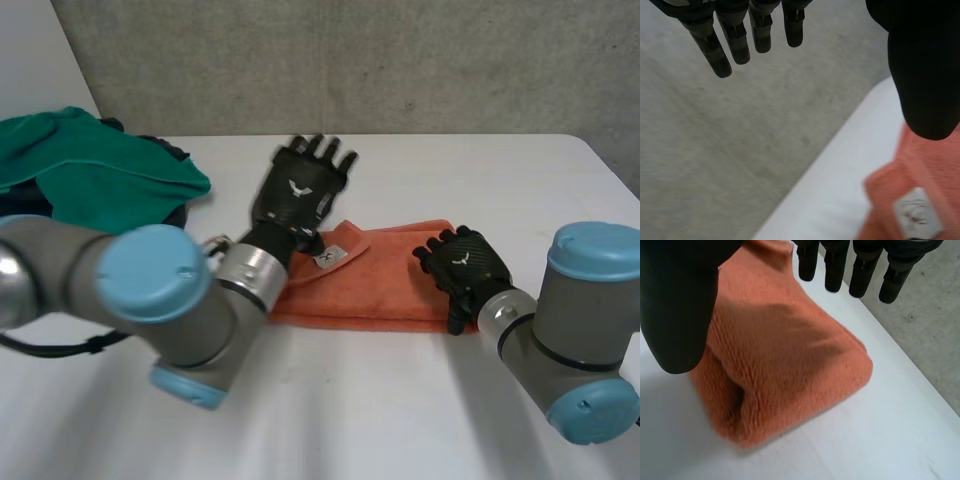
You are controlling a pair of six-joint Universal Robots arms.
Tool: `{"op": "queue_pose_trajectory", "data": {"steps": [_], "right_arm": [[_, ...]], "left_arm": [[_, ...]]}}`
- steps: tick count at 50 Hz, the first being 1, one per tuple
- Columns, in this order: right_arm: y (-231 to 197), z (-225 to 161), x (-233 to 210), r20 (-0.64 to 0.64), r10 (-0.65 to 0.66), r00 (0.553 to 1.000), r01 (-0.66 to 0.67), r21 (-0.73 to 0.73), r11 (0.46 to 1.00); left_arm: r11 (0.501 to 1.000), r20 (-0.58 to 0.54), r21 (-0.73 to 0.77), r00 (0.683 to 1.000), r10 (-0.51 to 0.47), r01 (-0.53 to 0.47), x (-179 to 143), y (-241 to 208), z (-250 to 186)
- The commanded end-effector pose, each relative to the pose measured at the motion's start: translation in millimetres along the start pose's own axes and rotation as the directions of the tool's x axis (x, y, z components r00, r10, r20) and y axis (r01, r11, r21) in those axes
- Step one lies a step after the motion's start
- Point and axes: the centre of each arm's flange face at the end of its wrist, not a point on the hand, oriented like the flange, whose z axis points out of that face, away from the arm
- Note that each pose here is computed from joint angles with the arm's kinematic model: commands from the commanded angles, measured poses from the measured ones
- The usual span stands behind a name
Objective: Fold the laundry.
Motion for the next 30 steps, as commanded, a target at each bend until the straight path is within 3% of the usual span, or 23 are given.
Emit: {"op": "queue_pose_trajectory", "data": {"steps": [1,10,14,19,23,30], "right_arm": [[6.8,0.5,-4.0,-0.014,-0.017,1.000,0.017,0.014,1.000],[10.2,3.1,-2.3,-0.041,-0.037,0.998,0.037,0.010,0.999],[12.6,4.2,3.3,-0.073,-0.050,0.996,0.049,-0.008,0.999],[16.4,3.4,7.7,-0.090,-0.082,0.993,0.079,-0.035,0.996],[21.6,2.1,15.4,-0.104,-0.109,0.989,0.103,-0.062,0.993],[24.7,5.1,31.0,-0.132,-0.255,0.958,0.243,-0.099,0.965]], "left_arm": [[0.995,-0.052,-0.102,0.999,-0.007,0.002,26.8,49.1,24.9],[0.985,-0.010,-0.171,1.000,0.006,-0.008,20.3,86.5,37.6],[0.964,0.129,-0.254,0.986,0.109,-0.073,-13.7,101.4,39.0],[0.917,0.164,-0.362,0.957,0.239,-0.167,-24.1,112.7,26.4],[0.910,0.164,-0.362,0.947,0.275,-0.202,-31.3,88.9,15.2],[0.938,0.201,-0.309,0.953,0.227,-0.158,-45.5,39.8,-8.7]]}}
